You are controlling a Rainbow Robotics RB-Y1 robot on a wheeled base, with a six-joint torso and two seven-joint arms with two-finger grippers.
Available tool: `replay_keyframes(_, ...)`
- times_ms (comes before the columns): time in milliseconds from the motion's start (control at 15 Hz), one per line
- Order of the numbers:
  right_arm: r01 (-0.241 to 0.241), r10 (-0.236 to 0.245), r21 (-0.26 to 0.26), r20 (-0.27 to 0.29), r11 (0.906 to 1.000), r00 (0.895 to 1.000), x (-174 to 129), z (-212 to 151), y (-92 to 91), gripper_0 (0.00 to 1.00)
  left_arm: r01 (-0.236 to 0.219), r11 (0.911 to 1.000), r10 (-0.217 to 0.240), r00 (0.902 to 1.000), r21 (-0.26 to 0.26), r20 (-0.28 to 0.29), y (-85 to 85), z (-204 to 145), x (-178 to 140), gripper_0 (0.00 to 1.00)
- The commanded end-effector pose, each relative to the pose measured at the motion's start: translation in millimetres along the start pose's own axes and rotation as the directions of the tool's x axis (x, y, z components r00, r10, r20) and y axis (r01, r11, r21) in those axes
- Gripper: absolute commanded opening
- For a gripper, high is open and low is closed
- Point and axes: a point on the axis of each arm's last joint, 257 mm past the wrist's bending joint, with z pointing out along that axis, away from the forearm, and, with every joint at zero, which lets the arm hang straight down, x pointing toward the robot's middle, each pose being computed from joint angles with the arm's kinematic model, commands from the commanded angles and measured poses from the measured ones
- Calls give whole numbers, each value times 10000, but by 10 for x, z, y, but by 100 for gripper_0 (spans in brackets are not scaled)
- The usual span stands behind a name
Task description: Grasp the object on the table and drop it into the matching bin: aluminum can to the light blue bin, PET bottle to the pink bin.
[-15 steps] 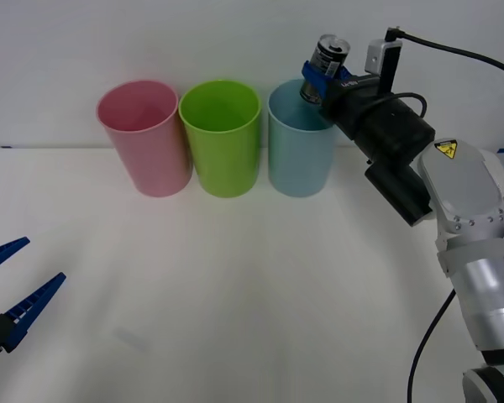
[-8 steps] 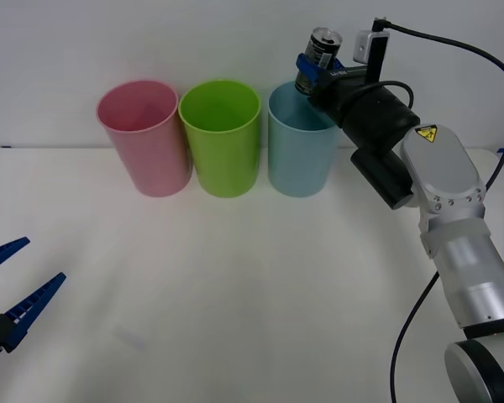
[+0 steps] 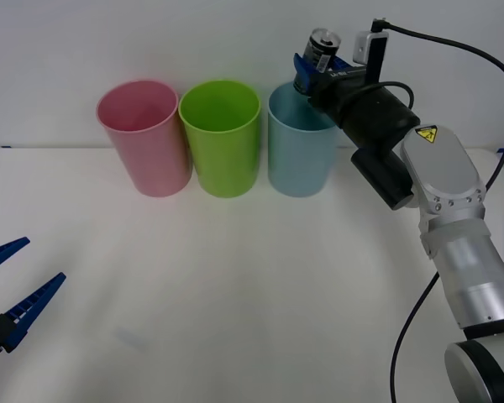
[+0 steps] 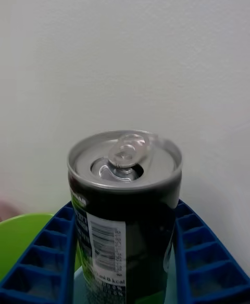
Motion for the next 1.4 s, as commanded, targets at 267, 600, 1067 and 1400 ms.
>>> replay_keyframes(267,95,-94,-70,87,9999,9999,-18,-119,-18,100,0,10000,0,10000,0,0,0,0,0,100)
replay_keyframes(600,456,-453,-272,100,9986,9989,-3,-460,-46,100,0,10000,0,10000,0,0,0,0,0,100)
replay_keyframes(1067,772,-775,-607,-24,9952,9970,59,-1189,-19,100,0,10000,0,10000,0,0,0,0,0,100)
replay_keyframes(1400,943,-976,-551,-615,9940,9933,252,-1813,-82,100,0,10000,0,10000,0,0,0,0,0,100)
